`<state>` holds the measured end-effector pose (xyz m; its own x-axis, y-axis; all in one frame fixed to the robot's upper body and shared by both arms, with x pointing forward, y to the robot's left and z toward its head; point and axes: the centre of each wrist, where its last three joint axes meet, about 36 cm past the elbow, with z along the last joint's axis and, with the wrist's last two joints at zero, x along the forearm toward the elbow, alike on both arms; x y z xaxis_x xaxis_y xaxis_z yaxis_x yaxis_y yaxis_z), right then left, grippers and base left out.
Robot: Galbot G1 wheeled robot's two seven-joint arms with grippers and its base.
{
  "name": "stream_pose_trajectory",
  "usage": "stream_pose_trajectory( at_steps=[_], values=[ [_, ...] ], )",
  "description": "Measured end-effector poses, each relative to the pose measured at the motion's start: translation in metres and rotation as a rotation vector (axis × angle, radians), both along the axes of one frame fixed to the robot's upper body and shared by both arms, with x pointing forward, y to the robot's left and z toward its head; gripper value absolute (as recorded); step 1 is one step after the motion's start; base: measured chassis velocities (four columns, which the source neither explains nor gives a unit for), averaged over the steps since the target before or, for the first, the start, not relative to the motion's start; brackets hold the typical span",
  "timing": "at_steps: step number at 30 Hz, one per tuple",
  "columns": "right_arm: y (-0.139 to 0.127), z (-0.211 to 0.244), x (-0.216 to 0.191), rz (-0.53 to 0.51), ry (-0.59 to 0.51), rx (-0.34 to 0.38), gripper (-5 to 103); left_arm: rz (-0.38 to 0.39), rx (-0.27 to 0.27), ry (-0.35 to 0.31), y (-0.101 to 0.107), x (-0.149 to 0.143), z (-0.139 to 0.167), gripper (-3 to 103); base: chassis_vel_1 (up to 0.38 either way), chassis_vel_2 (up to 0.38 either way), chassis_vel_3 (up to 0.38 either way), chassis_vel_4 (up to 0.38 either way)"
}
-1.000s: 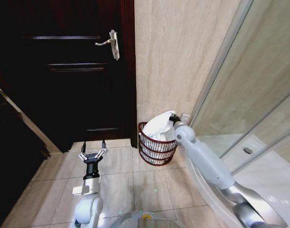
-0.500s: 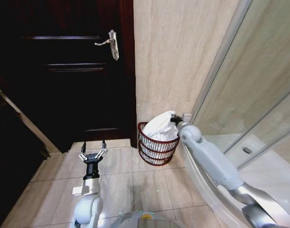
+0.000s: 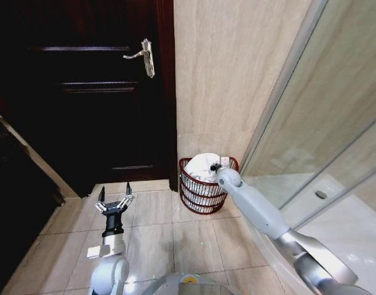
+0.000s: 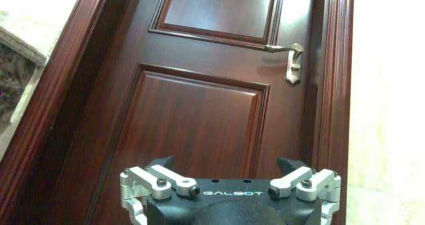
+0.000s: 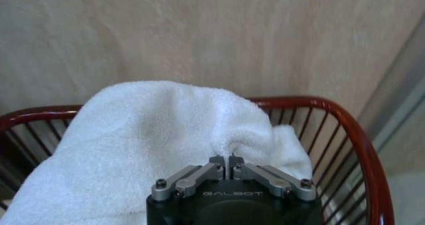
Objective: Discard the used towel into the hamper.
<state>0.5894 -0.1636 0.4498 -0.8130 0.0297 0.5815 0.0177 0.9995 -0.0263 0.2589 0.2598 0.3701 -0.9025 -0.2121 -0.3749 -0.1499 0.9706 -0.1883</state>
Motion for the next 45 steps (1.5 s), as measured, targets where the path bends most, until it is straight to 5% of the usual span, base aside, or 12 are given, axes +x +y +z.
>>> stream_pose_trajectory(
  at_steps=[25, 45],
  values=[
    [0.008, -0.027, 0.026, -0.12, 0.14, 0.091, 0, -0.013, 0.001, -0.008, 0.009, 0.004, 0.001, 100, 0.0, 0.0, 0.0, 0.0],
    [-0.005, 0.026, -0.013, -0.071, 0.013, 0.081, 73, -0.032, -0.008, -0.01, 0.002, 0.01, 0.003, 100, 0.0, 0.0, 0.0, 0.0]
  ],
)
